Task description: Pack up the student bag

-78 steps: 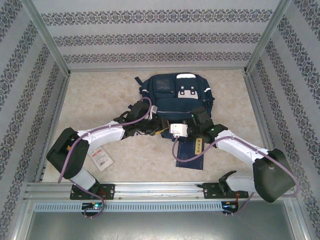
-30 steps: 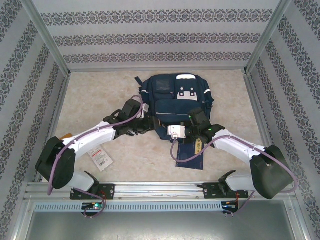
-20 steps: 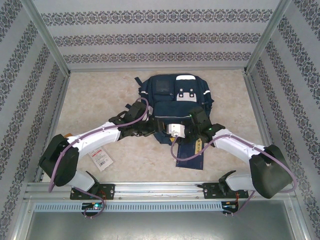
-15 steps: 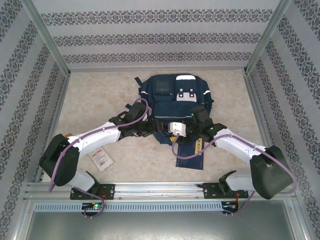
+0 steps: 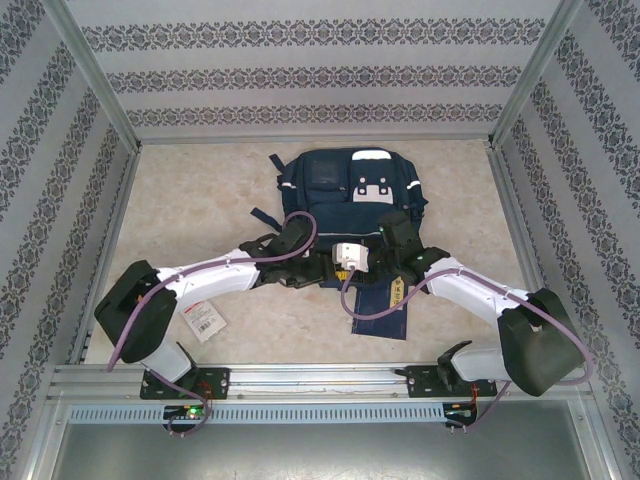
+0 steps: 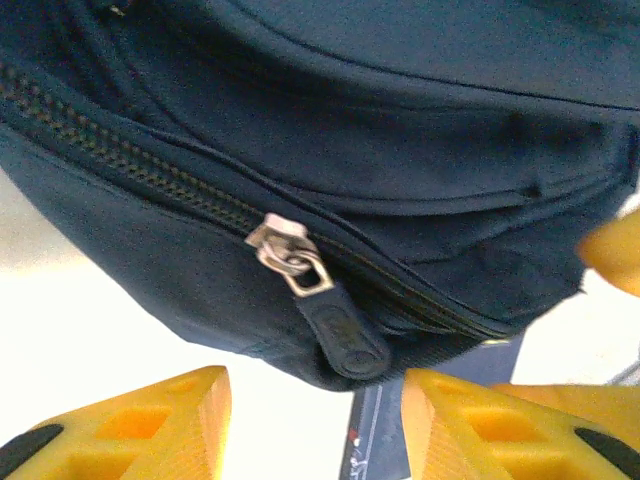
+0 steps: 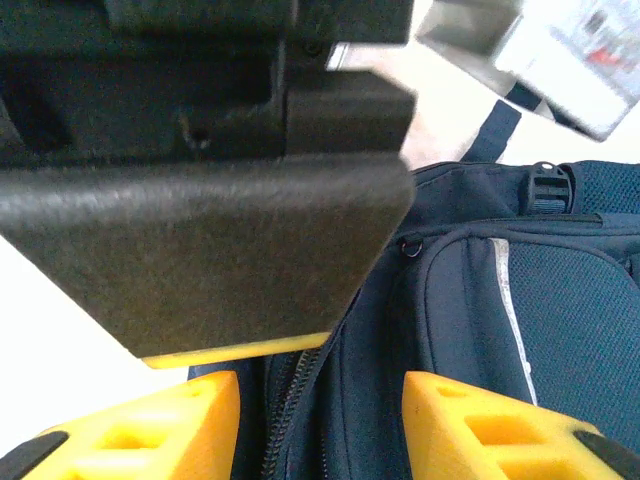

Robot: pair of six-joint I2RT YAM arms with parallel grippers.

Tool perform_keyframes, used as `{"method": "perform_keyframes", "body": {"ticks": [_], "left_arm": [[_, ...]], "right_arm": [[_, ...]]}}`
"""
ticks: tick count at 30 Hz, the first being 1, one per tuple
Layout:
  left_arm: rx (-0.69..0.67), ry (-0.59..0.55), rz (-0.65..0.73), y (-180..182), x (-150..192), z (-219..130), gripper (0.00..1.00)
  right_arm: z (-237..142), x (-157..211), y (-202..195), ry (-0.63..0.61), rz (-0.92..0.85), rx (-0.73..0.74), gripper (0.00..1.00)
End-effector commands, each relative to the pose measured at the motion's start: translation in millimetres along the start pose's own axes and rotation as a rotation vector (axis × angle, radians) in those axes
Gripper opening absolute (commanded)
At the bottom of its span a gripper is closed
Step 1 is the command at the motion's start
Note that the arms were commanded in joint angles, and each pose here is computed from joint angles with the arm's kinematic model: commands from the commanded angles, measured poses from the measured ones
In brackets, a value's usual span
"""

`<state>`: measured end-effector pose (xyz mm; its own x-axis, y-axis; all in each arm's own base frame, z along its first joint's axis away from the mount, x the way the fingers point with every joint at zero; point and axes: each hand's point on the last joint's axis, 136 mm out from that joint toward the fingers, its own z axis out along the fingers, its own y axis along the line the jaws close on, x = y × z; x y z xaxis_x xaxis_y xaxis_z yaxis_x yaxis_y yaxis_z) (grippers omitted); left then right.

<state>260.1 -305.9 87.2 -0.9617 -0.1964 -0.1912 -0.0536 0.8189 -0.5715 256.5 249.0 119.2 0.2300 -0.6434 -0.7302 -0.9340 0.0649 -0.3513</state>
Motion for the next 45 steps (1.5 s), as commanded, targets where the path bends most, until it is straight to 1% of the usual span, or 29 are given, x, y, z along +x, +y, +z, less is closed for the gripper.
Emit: {"method": "perform_keyframes", "body": {"ticks": [1,6,11,13,17,18,21,23,25,28,29,33,37,39,42,45], "left_arm": [[-0.096,-0.024,-0.028,14,-2,5,0.48],[-0.170,-0.077,-0.012,26,-13,4,0.48],[-0.081,-0.115,-0.027,5,-22,-3,0.54],[-0.090,-0.127,-0.029,5,-24,-4,0.55],[-0.146,-0.135,-0.038,17,-26,1,0.55],[-0.157,-0.133,-0.044,21,-26,3,0.52],[-0.167,-0.135,-0.044,28,-28,6,0.41],[-0.144,-0.140,-0.034,26,-30,5,0.31],[-0.121,-0.156,-0.015,22,-33,0,0.27],[-0.106,-0.160,0.012,24,-36,-3,0.24],[-0.109,-0.150,0.015,28,-37,-3,0.24],[-0.141,-0.117,0.053,40,-34,-4,0.39],[-0.131,-0.141,0.135,43,-37,-6,0.43],[-0.086,-0.139,0.192,37,-37,-2,0.44],[-0.018,-0.114,0.281,25,-35,5,0.45],[-0.001,-0.112,0.361,21,-37,8,0.46]], "right_arm": [[-2,0,-6,-0.008,-0.002,0.030,0.46],[0,5,-2,0.024,-0.038,0.025,0.46],[2,10,4,0.048,-0.082,0.019,0.48],[2,9,4,0.047,-0.081,0.021,0.48],[1,9,4,0.048,-0.081,0.022,0.48],[1,9,5,0.048,-0.079,0.020,0.48],[0,9,5,0.047,-0.081,0.022,0.48],[0,9,5,0.046,-0.084,0.022,0.48],[0,8,6,0.045,-0.082,0.020,0.48],[0,8,6,0.044,-0.080,0.018,0.47],[0,8,6,0.042,-0.080,0.016,0.47],[1,8,7,0.043,-0.078,0.012,0.48],[0,8,9,0.040,-0.075,0.002,0.47],[-1,4,13,0.021,-0.061,-0.019,0.48],[-1,-1,21,-0.005,-0.039,-0.074,0.52],[-1,0,25,-0.004,-0.021,-0.099,0.56]]}}
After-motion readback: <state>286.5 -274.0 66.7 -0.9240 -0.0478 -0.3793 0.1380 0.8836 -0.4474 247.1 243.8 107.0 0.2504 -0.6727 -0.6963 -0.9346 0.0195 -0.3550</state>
